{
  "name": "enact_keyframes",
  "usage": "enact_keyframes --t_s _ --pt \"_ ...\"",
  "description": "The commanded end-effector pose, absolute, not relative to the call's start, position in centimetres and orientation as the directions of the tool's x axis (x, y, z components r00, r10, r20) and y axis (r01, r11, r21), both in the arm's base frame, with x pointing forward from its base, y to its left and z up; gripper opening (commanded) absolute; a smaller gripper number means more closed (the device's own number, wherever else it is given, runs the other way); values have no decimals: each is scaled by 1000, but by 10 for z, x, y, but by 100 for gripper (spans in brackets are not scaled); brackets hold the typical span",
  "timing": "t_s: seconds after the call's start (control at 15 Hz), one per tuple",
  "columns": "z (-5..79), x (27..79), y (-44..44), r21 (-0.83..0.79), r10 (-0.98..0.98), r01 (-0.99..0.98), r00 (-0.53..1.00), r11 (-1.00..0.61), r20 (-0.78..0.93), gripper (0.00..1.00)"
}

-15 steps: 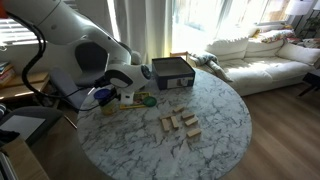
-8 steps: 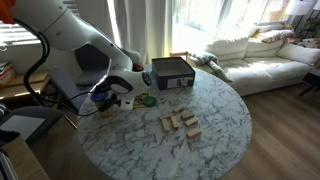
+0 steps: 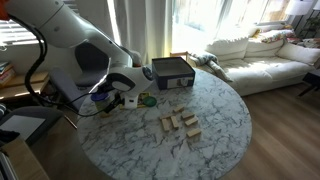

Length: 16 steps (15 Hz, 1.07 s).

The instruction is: Put the bowl with the blue lid on top of the yellow bowl and the put the measuring cup on top

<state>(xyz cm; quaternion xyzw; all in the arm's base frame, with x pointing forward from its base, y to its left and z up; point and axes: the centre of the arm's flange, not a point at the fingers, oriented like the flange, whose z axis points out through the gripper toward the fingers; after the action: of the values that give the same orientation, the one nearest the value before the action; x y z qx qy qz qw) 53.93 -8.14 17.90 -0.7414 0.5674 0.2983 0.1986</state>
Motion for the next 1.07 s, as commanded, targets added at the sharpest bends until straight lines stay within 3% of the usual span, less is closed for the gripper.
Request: enact_keyframes --t_s 0.0,0.47,1.0 --pt "211 540 -81 13 -795 -949 256 -315 -550 100" --pt "295 567 -24 -133 -761 -822 565 -554 -318 100" --pt "344 580 105 -214 -481 -508 861 -834 -165 100"
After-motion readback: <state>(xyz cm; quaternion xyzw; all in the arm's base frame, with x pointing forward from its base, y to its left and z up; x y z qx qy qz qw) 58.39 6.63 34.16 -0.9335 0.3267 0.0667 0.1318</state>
